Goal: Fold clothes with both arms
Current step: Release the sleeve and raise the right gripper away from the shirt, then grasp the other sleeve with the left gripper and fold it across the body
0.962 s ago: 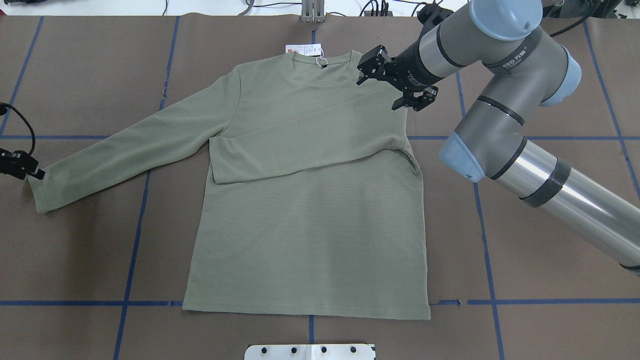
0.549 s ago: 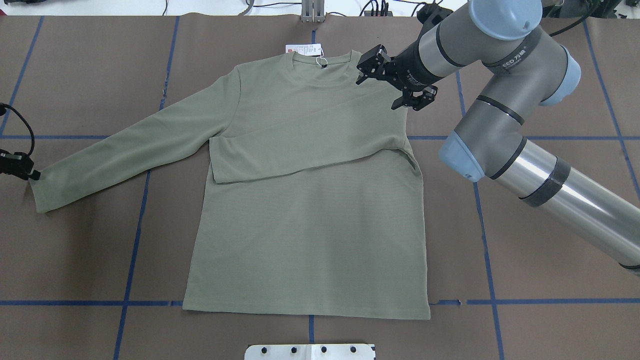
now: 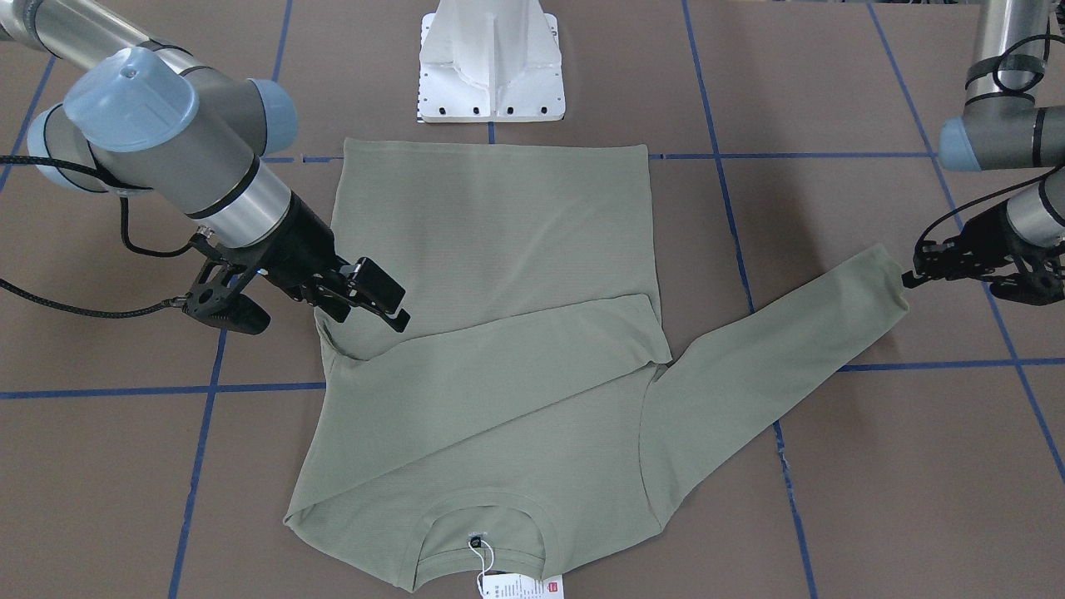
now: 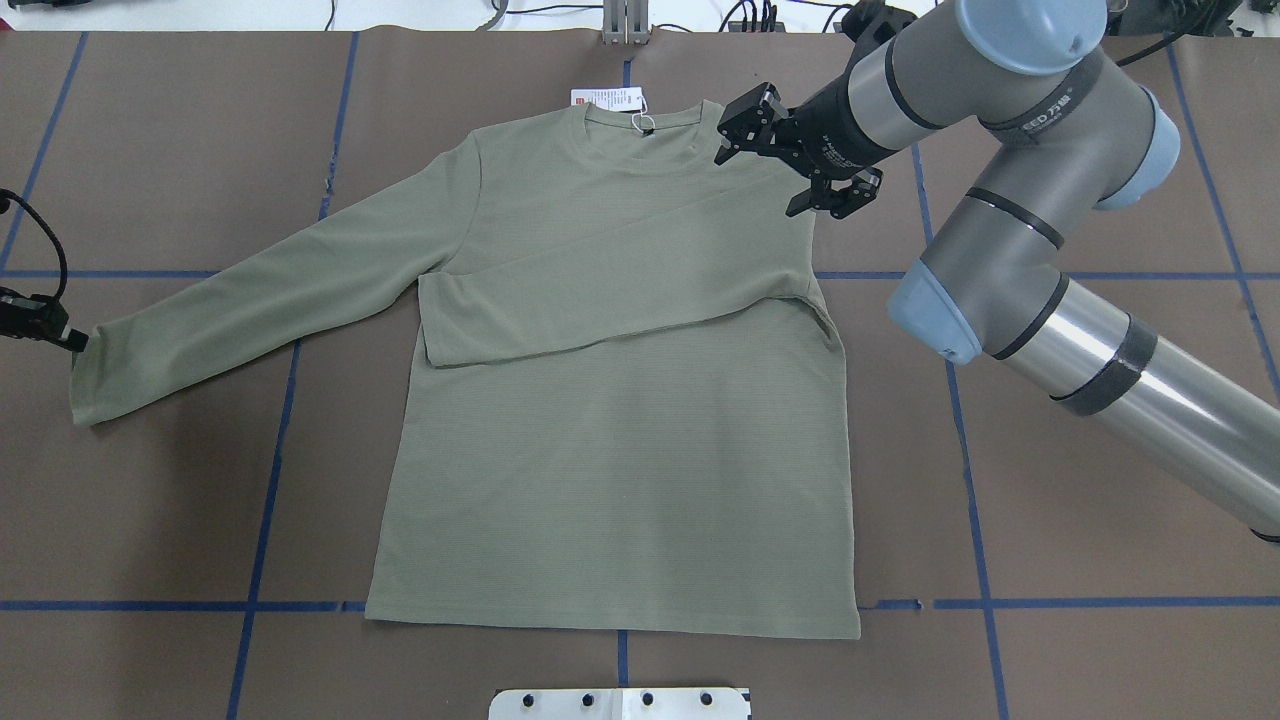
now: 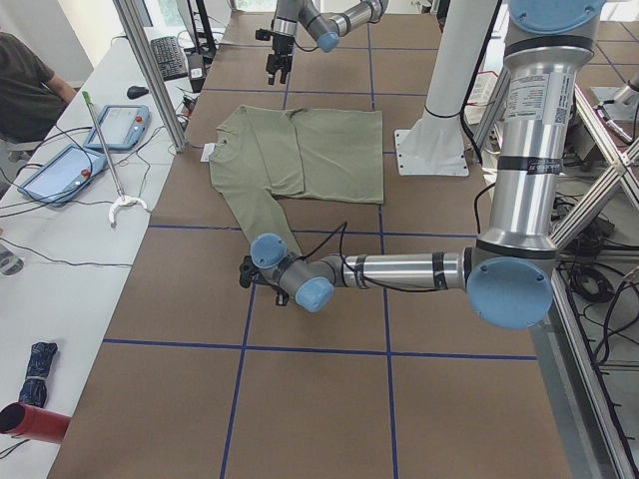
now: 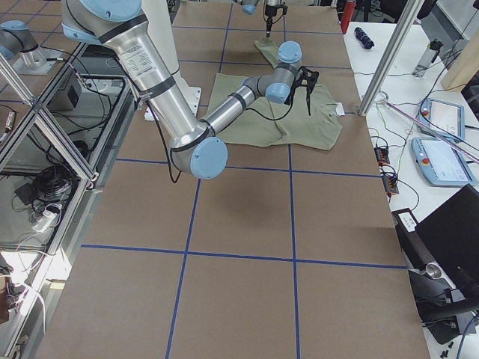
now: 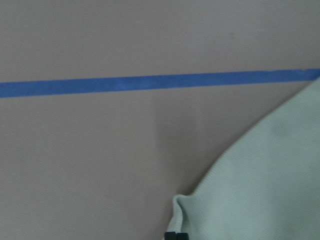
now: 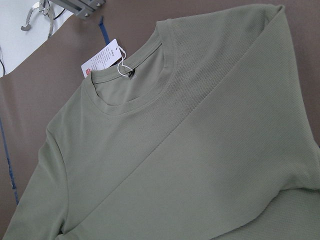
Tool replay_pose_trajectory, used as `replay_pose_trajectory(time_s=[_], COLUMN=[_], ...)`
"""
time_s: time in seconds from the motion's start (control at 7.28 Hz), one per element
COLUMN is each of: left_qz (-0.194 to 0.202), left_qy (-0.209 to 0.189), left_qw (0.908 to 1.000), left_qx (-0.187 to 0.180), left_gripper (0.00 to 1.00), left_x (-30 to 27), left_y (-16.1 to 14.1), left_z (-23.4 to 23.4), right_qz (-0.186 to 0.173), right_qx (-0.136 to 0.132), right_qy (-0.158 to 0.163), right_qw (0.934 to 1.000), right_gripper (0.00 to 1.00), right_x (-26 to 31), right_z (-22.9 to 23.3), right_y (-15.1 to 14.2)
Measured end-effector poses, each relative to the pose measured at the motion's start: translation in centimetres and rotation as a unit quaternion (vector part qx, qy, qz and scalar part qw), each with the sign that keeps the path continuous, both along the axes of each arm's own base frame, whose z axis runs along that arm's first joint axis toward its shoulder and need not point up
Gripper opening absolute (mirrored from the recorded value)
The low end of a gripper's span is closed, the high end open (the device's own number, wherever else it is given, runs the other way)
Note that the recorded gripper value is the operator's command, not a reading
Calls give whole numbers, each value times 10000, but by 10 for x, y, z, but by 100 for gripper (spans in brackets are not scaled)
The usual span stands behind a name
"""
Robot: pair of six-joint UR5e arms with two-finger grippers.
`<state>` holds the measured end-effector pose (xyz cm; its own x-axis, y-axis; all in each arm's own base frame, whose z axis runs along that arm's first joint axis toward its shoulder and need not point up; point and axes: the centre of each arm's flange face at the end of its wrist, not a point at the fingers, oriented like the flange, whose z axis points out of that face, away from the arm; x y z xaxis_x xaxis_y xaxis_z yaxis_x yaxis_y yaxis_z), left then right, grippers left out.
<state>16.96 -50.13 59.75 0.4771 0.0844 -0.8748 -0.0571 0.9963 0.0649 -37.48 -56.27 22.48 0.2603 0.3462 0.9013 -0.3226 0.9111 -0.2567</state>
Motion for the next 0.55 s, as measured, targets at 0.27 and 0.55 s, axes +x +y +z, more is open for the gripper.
replay_pose_trajectory(time_s=[0.27, 0.55], left_qz=[-516, -771], left_qy=[635, 1305], left_qw=[9959, 9823], left_qx=[-374, -1099], left_gripper=[0, 0], left_x=[20, 104], left_y=[-26, -61], left_z=[-129, -297], right_qz=[42, -122], right_qx=[-94, 95], right_qy=[37, 217], right_qw=[9999, 9996], right_gripper=[100, 100], right_x=[41, 104], right_z=[28, 77], right_y=[-6, -18])
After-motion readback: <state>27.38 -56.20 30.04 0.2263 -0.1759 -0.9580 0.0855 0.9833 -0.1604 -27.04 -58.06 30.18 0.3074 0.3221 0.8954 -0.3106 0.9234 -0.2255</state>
